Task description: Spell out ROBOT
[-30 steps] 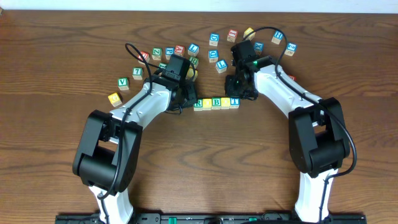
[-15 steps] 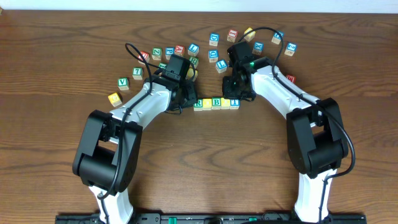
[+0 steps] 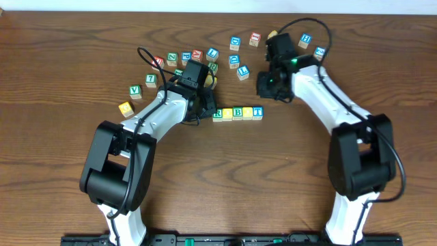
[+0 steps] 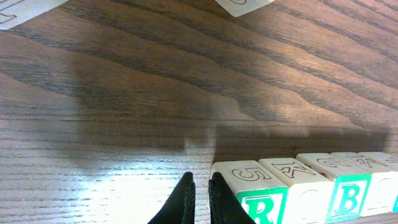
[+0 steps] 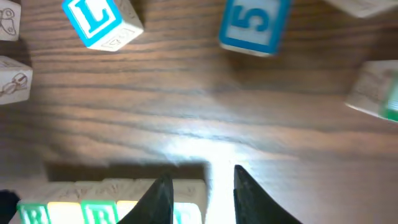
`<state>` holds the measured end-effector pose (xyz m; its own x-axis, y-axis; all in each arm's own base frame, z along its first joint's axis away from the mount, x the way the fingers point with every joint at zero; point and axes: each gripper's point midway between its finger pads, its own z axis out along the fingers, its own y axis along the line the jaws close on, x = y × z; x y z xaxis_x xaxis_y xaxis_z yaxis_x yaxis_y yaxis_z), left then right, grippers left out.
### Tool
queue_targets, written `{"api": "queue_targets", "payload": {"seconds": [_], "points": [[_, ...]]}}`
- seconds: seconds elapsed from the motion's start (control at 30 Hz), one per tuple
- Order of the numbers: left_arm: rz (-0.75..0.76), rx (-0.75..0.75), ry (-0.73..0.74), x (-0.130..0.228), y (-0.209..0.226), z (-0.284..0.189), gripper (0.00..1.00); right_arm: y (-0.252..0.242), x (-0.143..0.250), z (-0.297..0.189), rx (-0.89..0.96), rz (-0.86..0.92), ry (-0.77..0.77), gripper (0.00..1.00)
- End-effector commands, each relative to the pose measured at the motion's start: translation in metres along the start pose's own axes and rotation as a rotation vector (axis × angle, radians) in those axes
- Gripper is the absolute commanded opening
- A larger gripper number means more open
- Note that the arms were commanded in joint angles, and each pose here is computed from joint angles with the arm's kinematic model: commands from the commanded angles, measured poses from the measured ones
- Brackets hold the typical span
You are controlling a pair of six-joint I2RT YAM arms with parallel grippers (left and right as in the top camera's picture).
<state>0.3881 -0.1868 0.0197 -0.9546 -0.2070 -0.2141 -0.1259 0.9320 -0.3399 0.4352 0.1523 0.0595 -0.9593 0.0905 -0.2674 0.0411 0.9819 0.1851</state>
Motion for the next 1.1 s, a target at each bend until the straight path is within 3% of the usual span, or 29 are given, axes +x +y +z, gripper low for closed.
{"api": "queue_targets", "payload": {"seconds": [0.0, 0.4, 1.07], "points": [[0.012, -0.019, 0.007, 0.003, 0.005, 0.004, 0.1, -0.009, -0.006, -0.021, 0.011, 0.017, -0.014, 0.27], [0.094, 0.002, 0.003, 0.007, -0.008, 0.006, 0.08, -0.04, 0.029, -0.015, 0.063, 0.029, 0.13, 0.26], [0.092, 0.004, 0.0, 0.007, -0.01, 0.006, 0.08, -0.039, 0.057, 0.013, 0.002, 0.017, 0.175, 0.24]]}}
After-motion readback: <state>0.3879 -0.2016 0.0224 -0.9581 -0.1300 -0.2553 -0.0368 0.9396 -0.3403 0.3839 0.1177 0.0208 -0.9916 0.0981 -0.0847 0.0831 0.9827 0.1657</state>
